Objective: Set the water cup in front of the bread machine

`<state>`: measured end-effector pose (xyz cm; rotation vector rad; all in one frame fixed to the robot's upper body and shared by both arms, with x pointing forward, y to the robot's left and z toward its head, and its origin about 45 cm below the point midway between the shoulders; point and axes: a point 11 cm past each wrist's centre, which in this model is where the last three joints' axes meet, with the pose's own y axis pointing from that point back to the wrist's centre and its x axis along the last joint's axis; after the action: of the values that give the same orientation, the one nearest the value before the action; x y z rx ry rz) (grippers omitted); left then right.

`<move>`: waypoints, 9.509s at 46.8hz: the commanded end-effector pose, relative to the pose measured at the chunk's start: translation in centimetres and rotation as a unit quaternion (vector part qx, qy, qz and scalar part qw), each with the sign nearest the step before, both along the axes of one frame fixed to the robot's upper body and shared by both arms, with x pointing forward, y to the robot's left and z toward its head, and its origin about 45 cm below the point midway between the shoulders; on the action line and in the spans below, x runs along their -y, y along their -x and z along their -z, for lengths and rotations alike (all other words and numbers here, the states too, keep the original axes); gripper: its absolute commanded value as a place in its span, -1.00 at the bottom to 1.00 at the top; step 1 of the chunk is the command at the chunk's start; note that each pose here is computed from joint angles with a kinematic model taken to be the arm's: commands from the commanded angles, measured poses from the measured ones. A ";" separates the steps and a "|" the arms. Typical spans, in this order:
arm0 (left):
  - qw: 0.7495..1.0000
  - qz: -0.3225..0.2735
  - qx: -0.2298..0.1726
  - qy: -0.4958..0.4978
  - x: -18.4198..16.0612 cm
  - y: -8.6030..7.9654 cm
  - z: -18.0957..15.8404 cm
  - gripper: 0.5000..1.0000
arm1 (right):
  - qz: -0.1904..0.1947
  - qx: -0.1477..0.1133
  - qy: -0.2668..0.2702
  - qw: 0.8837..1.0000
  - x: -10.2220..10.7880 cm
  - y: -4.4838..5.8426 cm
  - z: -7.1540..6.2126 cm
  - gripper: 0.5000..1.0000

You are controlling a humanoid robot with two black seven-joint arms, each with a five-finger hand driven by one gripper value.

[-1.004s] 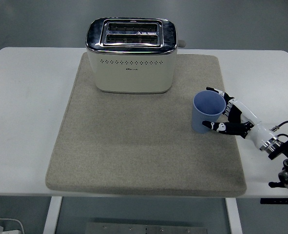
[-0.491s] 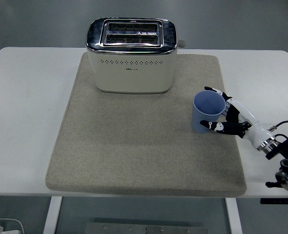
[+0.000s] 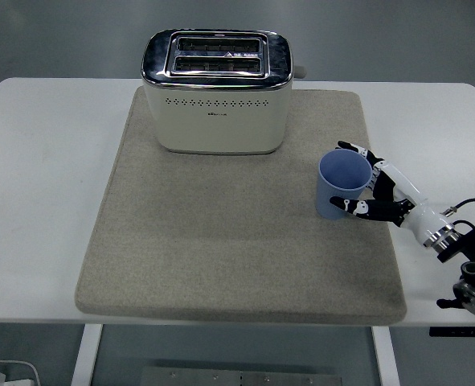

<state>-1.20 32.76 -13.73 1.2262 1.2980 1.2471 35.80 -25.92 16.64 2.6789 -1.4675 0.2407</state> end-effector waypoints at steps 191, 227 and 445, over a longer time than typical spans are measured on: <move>1.000 0.000 0.001 0.000 0.0 -0.1 0.0 1.00 | -0.037 0.065 -0.003 0.997 -19.1 -3.6 -1.4 -1.00; 1.000 0.000 0.001 0.000 0.0 -0.1 0.0 1.00 | -0.023 0.037 -0.005 0.999 -18.3 -2.1 1.1 0.14; 1.000 0.000 0.001 0.000 0.0 -0.1 0.0 1.00 | 0.129 -0.150 -0.111 0.974 -4.0 -11.2 -7.2 0.69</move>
<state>-1.15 32.76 -13.73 1.2255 1.2975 1.2475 46.85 -22.26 23.41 2.4661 -1.7847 -0.3520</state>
